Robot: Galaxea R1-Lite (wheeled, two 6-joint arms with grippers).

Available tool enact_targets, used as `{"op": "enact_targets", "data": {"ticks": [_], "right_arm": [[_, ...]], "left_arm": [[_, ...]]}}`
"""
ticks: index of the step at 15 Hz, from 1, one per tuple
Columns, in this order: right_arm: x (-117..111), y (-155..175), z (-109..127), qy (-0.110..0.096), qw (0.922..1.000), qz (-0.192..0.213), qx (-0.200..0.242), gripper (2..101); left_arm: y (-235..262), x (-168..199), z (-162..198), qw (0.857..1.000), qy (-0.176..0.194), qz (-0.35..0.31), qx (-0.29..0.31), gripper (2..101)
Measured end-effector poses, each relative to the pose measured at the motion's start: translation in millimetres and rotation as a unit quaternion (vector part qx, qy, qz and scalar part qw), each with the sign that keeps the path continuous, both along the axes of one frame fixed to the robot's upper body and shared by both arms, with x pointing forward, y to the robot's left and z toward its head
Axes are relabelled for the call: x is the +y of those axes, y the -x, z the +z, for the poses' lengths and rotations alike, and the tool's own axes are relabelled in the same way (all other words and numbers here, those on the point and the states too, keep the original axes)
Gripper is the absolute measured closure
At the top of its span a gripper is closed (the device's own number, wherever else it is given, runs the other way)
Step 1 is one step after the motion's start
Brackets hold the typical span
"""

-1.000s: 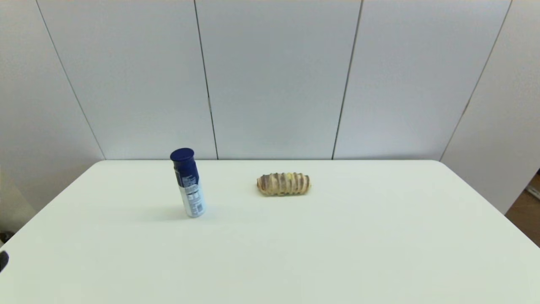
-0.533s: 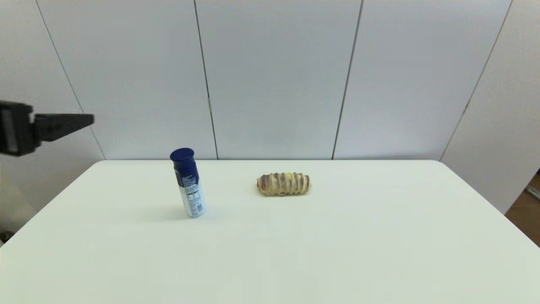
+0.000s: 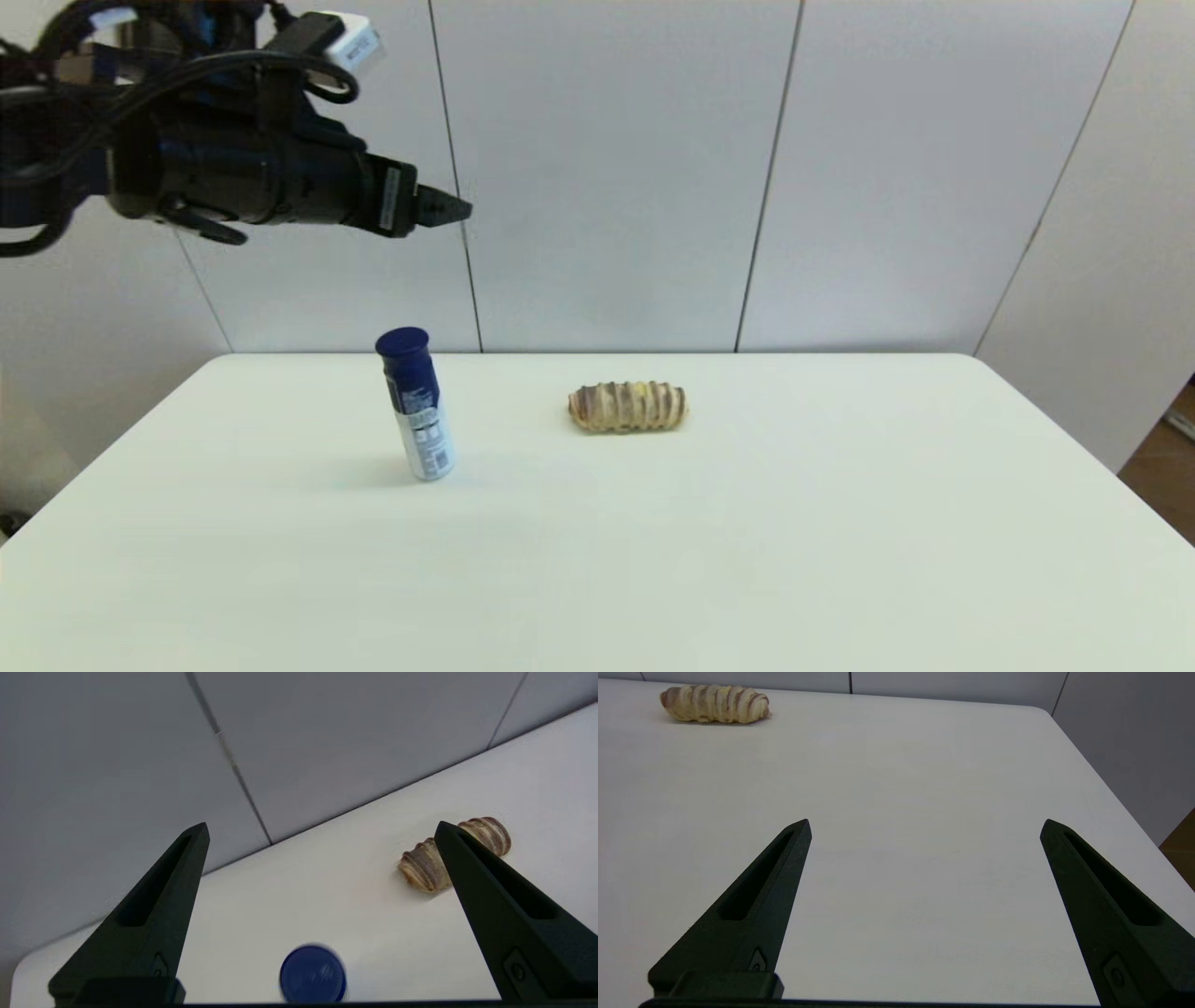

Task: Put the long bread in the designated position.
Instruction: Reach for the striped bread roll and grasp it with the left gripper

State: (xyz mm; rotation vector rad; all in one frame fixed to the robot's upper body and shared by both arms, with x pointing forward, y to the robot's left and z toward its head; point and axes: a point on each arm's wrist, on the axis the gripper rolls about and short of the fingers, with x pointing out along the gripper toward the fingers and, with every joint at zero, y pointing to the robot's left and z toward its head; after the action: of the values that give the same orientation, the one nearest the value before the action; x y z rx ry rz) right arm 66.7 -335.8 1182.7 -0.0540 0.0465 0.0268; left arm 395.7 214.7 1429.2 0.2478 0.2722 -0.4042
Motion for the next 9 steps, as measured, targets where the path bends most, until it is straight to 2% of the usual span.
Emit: {"op": "enact_targets", "data": {"ticks": [2, 9], "right_arm": [[0.0, 0.0, 0.0, 0.0, 1.0, 0.0, 0.0, 5.0], [0.0, 0.0, 0.0, 0.0, 1.0, 0.0, 0.0, 5.0]], "left_arm": [[-12.0, -23.9, -5.7, 0.999, -0.029, -0.041, 0.004, 5.3], [-33.9, -85.1, -29.9, 0.983, -0.082, -0.165, -0.009, 5.3]]}}
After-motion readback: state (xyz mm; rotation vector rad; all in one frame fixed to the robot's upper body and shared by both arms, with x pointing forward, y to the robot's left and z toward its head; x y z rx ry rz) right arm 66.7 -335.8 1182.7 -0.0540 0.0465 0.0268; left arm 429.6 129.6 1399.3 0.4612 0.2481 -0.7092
